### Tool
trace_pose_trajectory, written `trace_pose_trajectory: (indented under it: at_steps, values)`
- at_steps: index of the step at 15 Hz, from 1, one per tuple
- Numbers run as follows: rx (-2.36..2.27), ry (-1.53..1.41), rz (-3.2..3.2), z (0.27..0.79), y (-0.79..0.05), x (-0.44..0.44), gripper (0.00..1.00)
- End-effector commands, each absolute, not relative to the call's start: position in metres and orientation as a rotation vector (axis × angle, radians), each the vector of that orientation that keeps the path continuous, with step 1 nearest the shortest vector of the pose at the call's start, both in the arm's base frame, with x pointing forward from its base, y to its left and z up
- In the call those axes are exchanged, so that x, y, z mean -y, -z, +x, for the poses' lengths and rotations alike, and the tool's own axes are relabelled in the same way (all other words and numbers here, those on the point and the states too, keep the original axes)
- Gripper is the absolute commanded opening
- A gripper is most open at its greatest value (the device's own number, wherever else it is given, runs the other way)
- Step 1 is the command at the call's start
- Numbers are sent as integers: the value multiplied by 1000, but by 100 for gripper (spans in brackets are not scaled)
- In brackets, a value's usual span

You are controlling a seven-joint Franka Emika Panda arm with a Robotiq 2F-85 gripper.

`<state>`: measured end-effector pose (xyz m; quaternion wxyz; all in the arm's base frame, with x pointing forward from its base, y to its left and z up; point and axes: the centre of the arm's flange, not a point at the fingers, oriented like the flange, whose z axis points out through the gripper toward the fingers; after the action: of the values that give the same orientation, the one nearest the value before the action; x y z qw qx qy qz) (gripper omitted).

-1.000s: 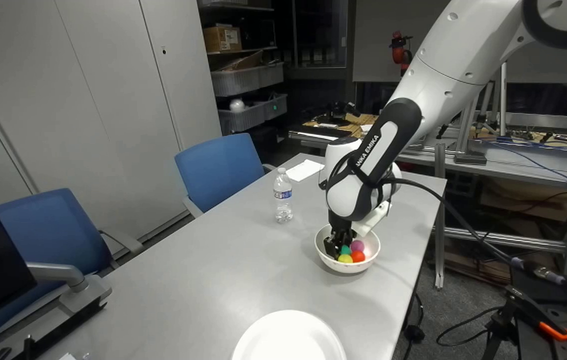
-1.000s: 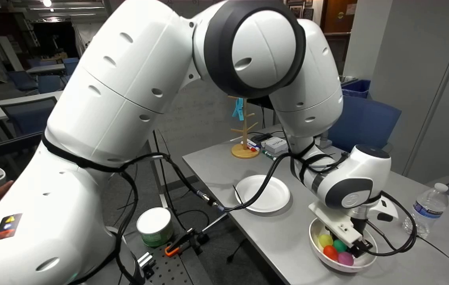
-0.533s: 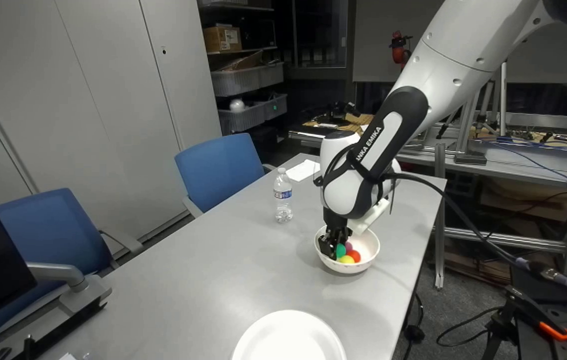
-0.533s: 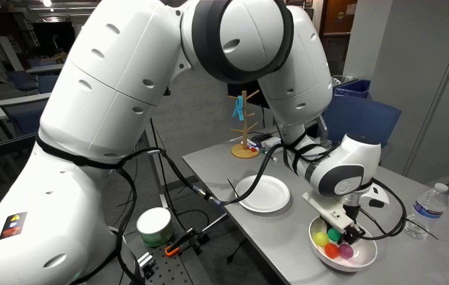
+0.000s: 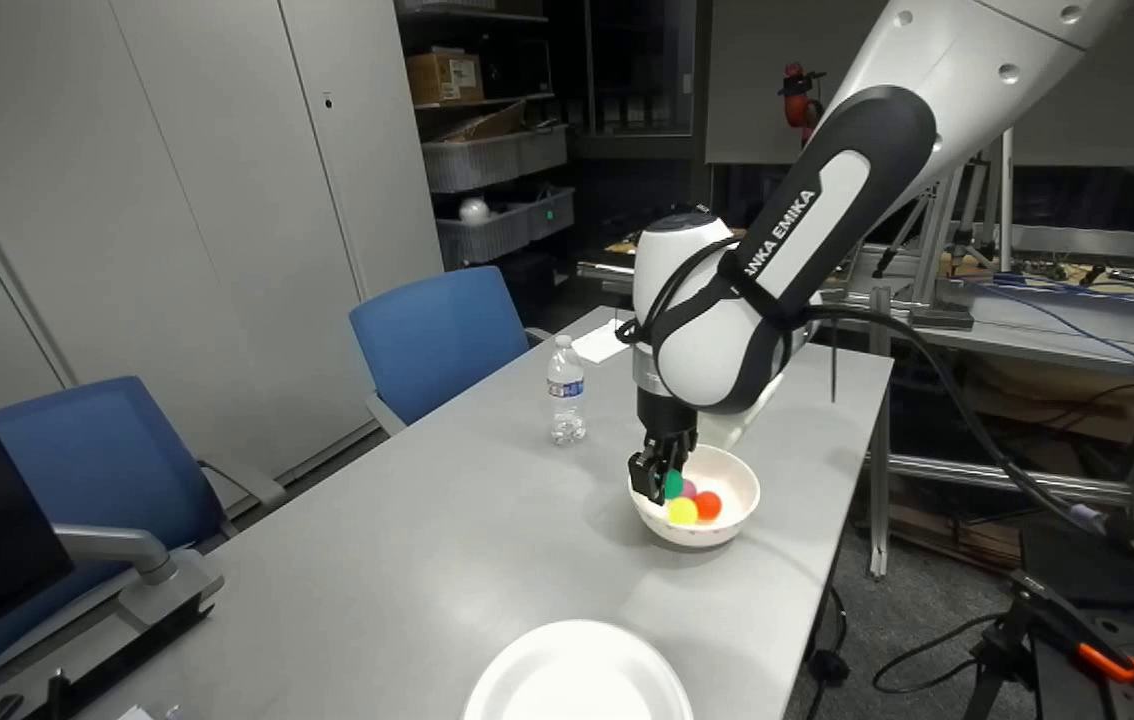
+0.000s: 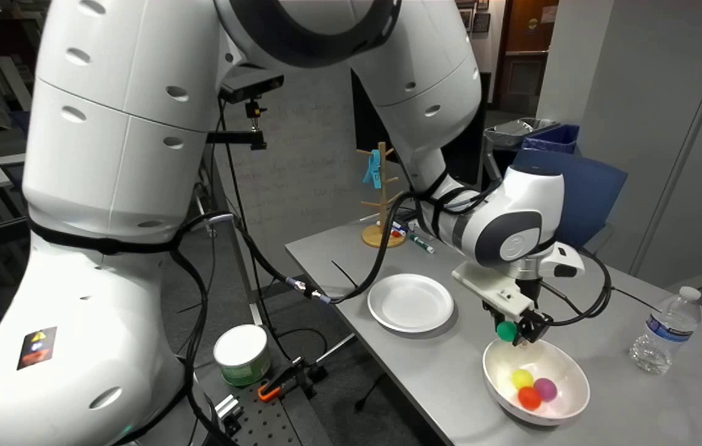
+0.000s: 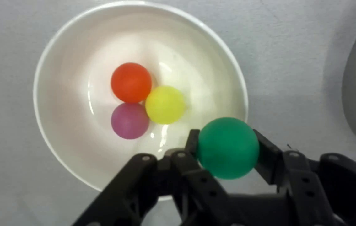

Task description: Take the green ball from the right white bowl and place it in the left white bowl

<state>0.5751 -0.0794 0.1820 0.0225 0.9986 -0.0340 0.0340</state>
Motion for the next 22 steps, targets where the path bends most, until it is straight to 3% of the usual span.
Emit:
trace_pose_trajectory:
  at_steps: [1,22]
  values:
    - [23,-112,3107,558,-199,47,17]
    - [-515,57,3223,543,-115,-104,17]
